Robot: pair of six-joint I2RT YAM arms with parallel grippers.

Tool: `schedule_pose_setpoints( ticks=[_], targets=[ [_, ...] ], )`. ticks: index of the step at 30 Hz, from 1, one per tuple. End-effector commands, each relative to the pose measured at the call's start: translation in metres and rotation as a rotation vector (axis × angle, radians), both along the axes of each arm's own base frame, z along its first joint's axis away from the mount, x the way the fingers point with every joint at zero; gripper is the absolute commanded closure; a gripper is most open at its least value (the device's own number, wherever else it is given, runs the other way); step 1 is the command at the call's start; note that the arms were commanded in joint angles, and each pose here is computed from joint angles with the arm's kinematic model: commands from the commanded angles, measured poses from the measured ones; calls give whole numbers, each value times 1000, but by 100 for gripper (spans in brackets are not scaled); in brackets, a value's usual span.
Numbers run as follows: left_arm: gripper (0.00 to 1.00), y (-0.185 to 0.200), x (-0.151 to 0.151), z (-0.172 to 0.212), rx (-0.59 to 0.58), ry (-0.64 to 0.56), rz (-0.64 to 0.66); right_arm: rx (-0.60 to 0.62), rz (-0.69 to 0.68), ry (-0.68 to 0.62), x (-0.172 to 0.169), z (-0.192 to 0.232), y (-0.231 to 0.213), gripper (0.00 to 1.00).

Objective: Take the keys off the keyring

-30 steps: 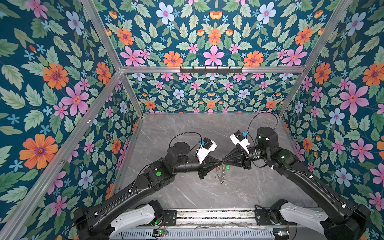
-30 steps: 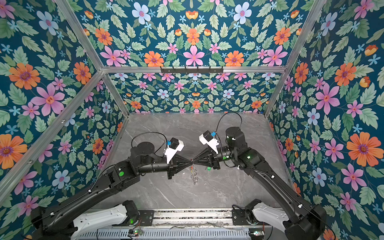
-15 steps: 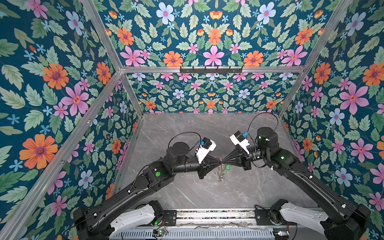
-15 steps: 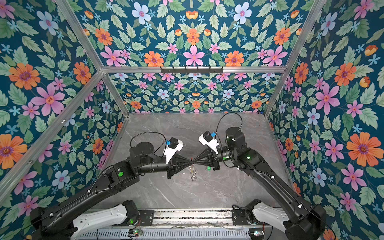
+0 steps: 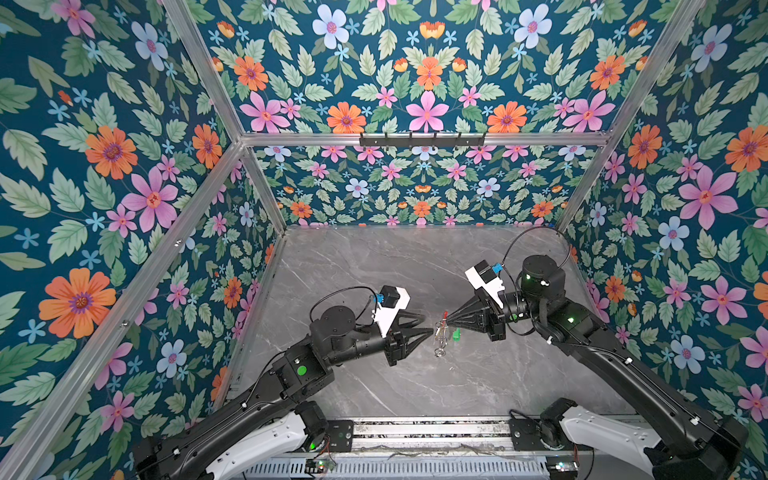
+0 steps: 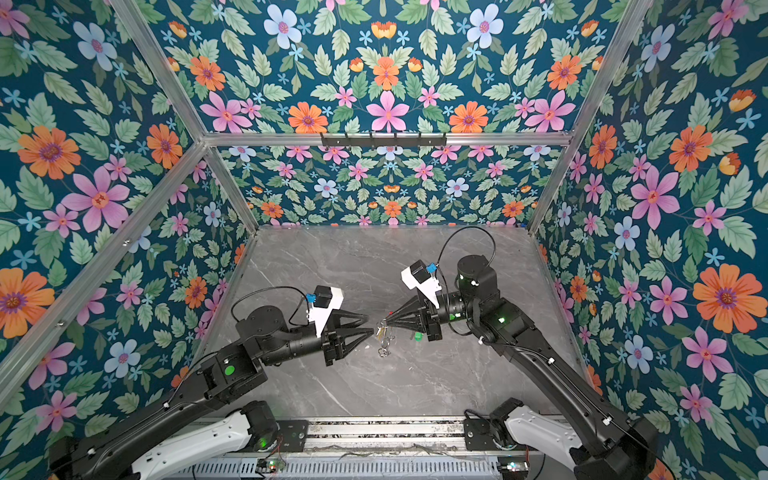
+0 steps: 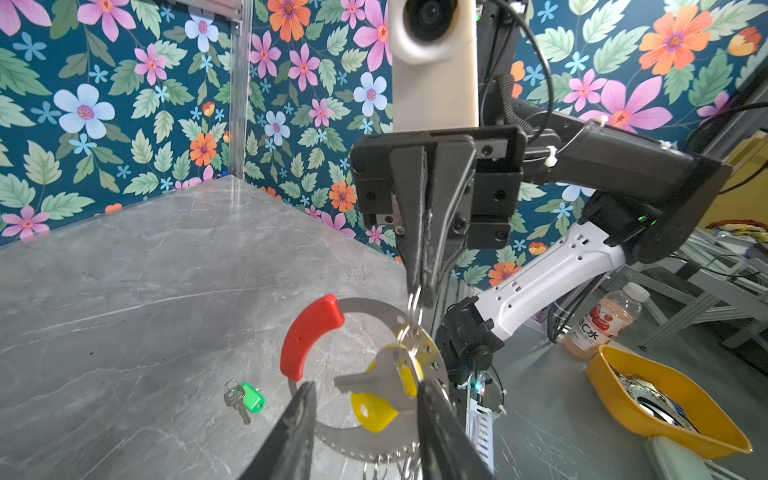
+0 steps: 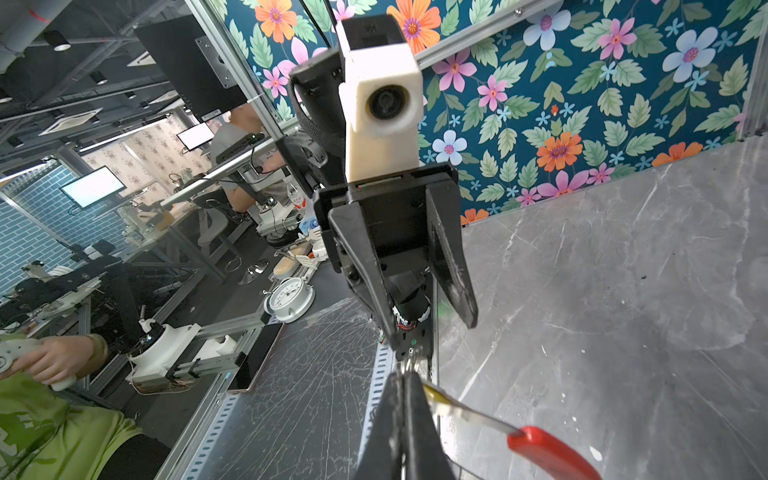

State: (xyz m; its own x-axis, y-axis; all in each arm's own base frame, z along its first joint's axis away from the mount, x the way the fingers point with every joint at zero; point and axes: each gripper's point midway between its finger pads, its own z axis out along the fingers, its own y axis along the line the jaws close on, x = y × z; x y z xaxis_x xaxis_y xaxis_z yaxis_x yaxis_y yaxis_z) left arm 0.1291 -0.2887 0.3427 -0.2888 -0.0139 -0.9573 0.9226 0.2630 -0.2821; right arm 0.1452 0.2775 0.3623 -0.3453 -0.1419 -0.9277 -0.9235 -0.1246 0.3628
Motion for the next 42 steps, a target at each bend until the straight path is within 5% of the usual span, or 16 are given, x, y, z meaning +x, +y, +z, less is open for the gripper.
schedule_pose_setpoints(
  ticks=[1,12,19,24,28,37,42],
  targets=[
    [56,-4,-6,24,-102,-55,-45,49,30,-36,-4,15,0,100],
    [50,-14,-7,17,-145,-28,-86,51,11,-29,0,15,1,100],
    [65,-19,-8,14,-145,-21,-109,56,9,-28,1,16,2,100],
    [58,-13,-5,16,-147,-28,-73,55,5,-27,1,16,2,100],
    [67,-5,-8,24,-153,-53,-57,57,11,-30,-1,17,1,100],
    [65,-14,-10,30,-152,-66,-103,59,13,-26,0,17,2,100],
    [77,-16,-12,31,-157,-66,-120,60,9,-29,0,19,1,100]
  ],
)
